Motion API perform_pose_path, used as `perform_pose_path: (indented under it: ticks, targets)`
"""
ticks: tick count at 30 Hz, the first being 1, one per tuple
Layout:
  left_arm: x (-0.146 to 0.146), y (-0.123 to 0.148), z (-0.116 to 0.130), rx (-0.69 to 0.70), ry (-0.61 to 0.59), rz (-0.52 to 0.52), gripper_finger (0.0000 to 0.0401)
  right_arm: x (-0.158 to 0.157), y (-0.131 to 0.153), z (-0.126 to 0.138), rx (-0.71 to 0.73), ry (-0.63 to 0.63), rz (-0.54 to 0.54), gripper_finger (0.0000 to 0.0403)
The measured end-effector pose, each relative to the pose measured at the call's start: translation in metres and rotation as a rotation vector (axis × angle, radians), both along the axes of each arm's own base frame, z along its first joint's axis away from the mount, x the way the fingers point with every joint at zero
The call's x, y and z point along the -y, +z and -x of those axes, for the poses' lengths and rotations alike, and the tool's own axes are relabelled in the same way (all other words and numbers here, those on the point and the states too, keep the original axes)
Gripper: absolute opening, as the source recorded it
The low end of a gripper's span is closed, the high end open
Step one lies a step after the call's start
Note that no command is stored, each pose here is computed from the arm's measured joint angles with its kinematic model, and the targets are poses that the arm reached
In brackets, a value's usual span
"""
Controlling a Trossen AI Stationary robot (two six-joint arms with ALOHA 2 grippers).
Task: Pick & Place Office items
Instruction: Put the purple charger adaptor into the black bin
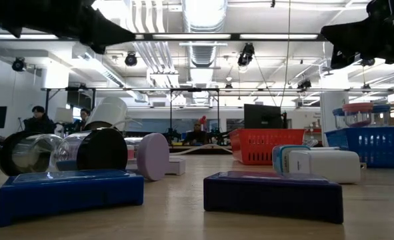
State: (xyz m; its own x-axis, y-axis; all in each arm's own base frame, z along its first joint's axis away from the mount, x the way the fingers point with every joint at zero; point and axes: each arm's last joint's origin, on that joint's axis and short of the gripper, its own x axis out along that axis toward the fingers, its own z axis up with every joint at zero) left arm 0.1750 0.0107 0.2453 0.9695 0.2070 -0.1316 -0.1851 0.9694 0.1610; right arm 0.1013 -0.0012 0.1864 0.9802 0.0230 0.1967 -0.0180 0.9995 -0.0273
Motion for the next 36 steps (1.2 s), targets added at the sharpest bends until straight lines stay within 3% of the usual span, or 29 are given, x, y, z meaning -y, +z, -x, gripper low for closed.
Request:
perform_pose_path:
  ticks: [8,15,27,32,36]
  targets:
    - [-0.001,0.000,-0.016,-0.038,0.002,-0.010,0.0010,0.000,-0.003,-0.006,-0.044,0.013,-0.011,0.0008]
    - [-0.001,0.004,-0.001,0.026,0.005,-0.006,0.0006,-0.001,0.004,-0.013,-0.107,0.031,-0.041,0.0008]
    - [0.000,-0.001,0.017,0.070,0.000,-0.002,0.0010,-0.022,0.059,-0.047,-0.643,0.096,-0.036,0.0008]
    - [0.000,-0.002,0.017,0.069,0.000,0.006,0.0011,-0.029,0.075,-0.068,-0.920,0.024,-0.037,0.0009]
    - [0.000,-0.002,0.017,0.071,0.001,0.019,0.0009,-0.037,0.084,-0.080,-1.104,0.052,-0.078,0.0022]
